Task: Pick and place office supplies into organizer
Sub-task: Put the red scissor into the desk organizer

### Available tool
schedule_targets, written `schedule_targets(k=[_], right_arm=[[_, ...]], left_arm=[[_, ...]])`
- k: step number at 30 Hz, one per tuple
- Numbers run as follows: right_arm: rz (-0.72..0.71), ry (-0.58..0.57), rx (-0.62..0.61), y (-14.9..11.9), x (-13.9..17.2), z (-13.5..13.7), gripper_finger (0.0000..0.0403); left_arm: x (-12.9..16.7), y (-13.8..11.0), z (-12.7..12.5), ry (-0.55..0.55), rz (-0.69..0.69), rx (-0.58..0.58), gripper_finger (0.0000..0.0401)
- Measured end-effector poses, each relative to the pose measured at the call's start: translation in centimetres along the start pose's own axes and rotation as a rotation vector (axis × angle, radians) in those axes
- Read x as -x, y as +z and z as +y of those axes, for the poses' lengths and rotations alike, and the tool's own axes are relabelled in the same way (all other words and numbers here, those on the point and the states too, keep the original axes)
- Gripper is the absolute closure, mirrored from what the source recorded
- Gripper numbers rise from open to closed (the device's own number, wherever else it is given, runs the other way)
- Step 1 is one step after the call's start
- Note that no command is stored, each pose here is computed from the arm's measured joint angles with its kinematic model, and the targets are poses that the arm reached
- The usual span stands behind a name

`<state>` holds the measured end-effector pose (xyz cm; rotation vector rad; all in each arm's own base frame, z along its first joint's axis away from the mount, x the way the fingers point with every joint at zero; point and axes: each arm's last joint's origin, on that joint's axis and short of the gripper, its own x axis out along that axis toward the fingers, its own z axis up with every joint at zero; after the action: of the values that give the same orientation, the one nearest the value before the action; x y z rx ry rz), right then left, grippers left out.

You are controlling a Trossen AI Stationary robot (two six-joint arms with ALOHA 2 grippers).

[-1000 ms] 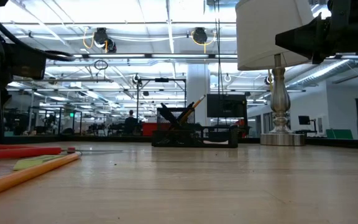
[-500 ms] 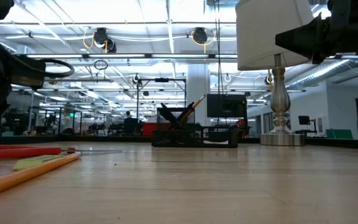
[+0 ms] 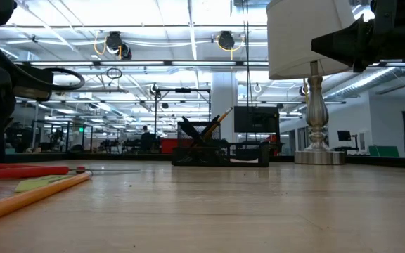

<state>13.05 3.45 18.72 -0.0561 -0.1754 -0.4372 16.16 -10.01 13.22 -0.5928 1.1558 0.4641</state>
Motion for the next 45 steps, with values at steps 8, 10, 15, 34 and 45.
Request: schedule_targets(k=[8, 10, 15, 34, 45], right_arm=[[0.0, 0.0, 0.0, 0.0, 0.0, 0.0, 0.0303], [0.0, 0.0, 0.0, 0.0, 0.0, 0.0, 0.0303], [0.0, 0.0, 0.0, 0.0, 0.0, 0.0, 0.0303], [0.0, 0.0, 0.0, 0.0, 0.0, 0.0, 0.0303], [0.0, 0.0, 0.001, 0.0, 0.0, 0.0, 0.0303]], left_arm=[[0.0, 0.0, -0.1, -0.005, -0.011, 0.007, 0.0348], [0.0, 0.1, -0.1, -0.003, -0.017, 0.013, 0.0361], [0.0, 0.1, 0.0, 0.002, -0.031, 0.013, 0.0374], [1.4, 1.1, 0.2, 0.044, -0.278, -0.171, 0.036], [2.8, 1.7, 0.4, 0.05, -0.43, -0.226, 0.036]])
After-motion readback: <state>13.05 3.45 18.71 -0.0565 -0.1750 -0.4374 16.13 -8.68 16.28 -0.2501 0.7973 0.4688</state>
